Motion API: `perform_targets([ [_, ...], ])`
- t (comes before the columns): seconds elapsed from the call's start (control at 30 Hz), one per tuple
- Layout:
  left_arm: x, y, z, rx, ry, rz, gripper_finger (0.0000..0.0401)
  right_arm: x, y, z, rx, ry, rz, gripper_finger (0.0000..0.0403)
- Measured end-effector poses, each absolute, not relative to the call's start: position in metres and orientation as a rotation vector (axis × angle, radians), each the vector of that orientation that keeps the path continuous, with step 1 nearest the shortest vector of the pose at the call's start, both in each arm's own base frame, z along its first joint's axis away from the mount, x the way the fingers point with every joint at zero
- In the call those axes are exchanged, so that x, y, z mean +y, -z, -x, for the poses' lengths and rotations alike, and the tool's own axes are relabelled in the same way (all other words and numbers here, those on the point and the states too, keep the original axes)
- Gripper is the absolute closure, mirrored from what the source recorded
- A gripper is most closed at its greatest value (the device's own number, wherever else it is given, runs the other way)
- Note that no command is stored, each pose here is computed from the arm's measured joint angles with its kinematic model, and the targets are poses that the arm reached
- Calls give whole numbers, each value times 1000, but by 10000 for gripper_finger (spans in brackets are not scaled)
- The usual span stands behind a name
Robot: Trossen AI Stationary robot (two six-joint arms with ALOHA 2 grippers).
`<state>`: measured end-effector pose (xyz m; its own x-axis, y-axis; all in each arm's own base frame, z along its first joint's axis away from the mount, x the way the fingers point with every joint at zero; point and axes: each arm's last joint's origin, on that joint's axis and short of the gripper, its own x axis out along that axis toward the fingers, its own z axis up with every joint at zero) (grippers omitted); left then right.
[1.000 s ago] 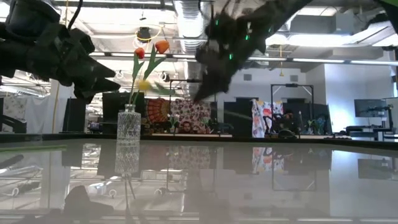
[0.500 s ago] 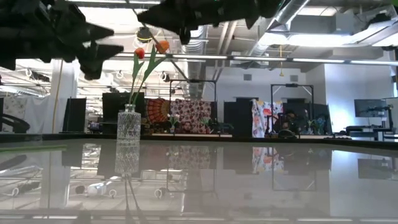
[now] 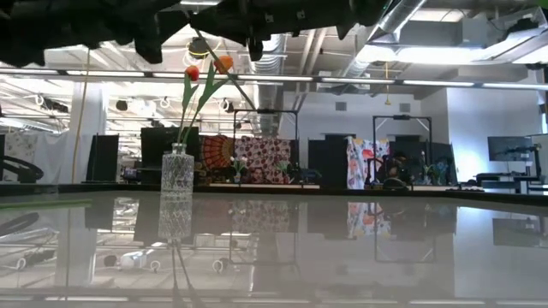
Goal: Sort flowers into vase by color
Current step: Put the top yellow flower into the transparent vase
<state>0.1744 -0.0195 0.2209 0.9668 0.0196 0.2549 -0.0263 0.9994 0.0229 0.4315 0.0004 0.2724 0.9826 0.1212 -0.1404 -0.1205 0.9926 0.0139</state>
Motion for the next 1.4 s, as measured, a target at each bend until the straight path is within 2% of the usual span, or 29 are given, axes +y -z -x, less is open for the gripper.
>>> perform_targets([
  [0.23, -20, -228, -183, -256, -56, -44, 211, 4, -272, -431, 150, -130, -2, 384],
  [0.37, -20, -226, -183, -237, -58, -27, 231, 3, -272, -431, 144, -129, 2, 384],
  [0.67, -19, -226, -183, -237, -82, -19, 307, 0, -273, -432, 132, -120, 2, 383],
  [0.8, -18, -226, -183, -235, -136, -8, 372, -1, -273, -432, 132, -118, 1, 378],
  [0.87, -18, -227, -183, -235, -139, -8, 392, -1, -273, -432, 132, -116, -1, 370],
  [1.13, -16, -228, -183, -222, -203, -8, 400, -6, -273, -431, 135, -108, 32, 333],
  [1.27, -14, -242, -183, -138, -259, -47, 400, -13, -275, -430, 137, -94, 46, 303],
  [1.4, -13, -264, -181, 7, -289, -75, 401, -23, -271, -429, 182, -76, 43, 257],
])
